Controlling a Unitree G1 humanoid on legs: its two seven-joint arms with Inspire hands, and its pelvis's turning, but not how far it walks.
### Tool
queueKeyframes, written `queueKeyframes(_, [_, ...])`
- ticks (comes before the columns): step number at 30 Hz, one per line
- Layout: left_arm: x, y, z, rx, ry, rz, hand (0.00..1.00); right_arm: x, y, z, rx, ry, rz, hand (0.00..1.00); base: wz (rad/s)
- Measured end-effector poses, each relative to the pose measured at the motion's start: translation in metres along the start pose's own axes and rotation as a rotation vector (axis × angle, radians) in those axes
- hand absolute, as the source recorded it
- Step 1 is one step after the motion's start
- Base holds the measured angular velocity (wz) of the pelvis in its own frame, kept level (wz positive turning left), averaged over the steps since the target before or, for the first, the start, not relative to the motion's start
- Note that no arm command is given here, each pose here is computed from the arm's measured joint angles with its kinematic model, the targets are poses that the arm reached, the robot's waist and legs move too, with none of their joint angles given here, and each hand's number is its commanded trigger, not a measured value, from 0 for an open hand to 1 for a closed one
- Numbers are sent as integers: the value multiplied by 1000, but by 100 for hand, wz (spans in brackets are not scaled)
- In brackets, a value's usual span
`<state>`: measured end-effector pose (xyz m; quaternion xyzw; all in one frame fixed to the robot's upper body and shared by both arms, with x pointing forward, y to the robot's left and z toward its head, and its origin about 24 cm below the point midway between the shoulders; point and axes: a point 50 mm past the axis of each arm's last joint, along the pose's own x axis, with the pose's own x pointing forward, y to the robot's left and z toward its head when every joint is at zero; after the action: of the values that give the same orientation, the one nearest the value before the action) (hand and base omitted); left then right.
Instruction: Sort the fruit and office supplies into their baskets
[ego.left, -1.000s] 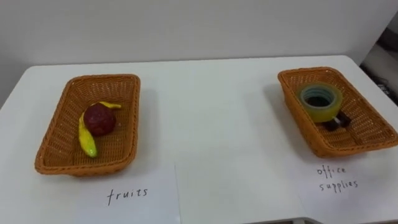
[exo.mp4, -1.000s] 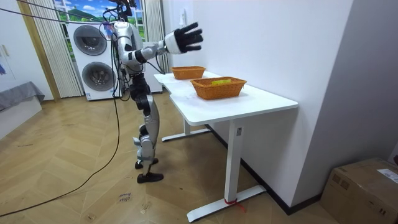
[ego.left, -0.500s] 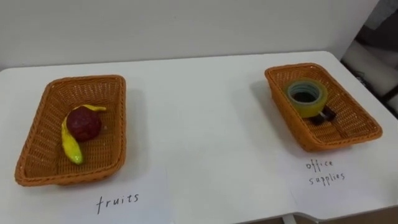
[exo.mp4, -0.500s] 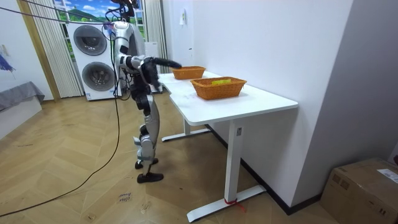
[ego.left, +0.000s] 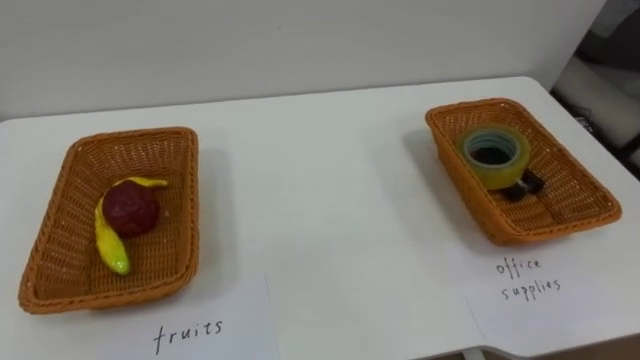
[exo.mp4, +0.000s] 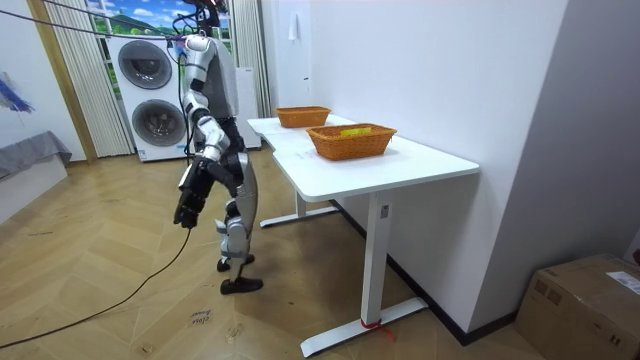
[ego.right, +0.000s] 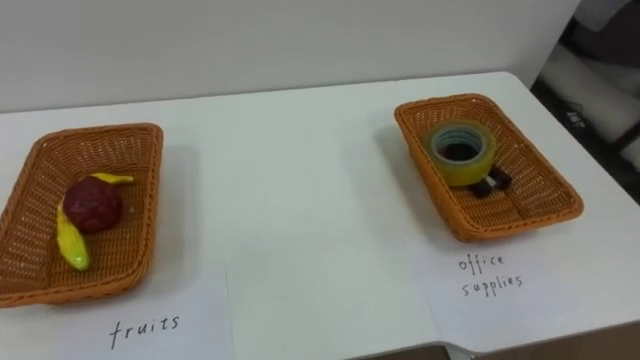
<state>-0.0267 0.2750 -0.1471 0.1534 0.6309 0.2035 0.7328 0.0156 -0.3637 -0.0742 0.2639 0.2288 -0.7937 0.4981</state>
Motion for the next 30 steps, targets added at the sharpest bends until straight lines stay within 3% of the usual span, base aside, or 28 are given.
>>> queueKeyframes(9, [-1,-15,7,-25,-11,-34,0,11,-42,-58,-174,154,-130,0,-2])
queueKeyframes(15, [-1,-20,2,-14,20,-66,0,13,-60,-84,-302,238,-57,0,0])
queueKeyframes(21, [-2,-24,-10,7,73,-88,0,6,-71,-116,-552,377,148,0,5])
queueKeyframes(24, [-2,-25,-9,8,79,-91,0,3,-73,-125,-758,386,292,0,3])
queueKeyframes(30, [-2,-35,-6,48,91,-135,0,-14,-53,-145,-1151,364,574,0,5])
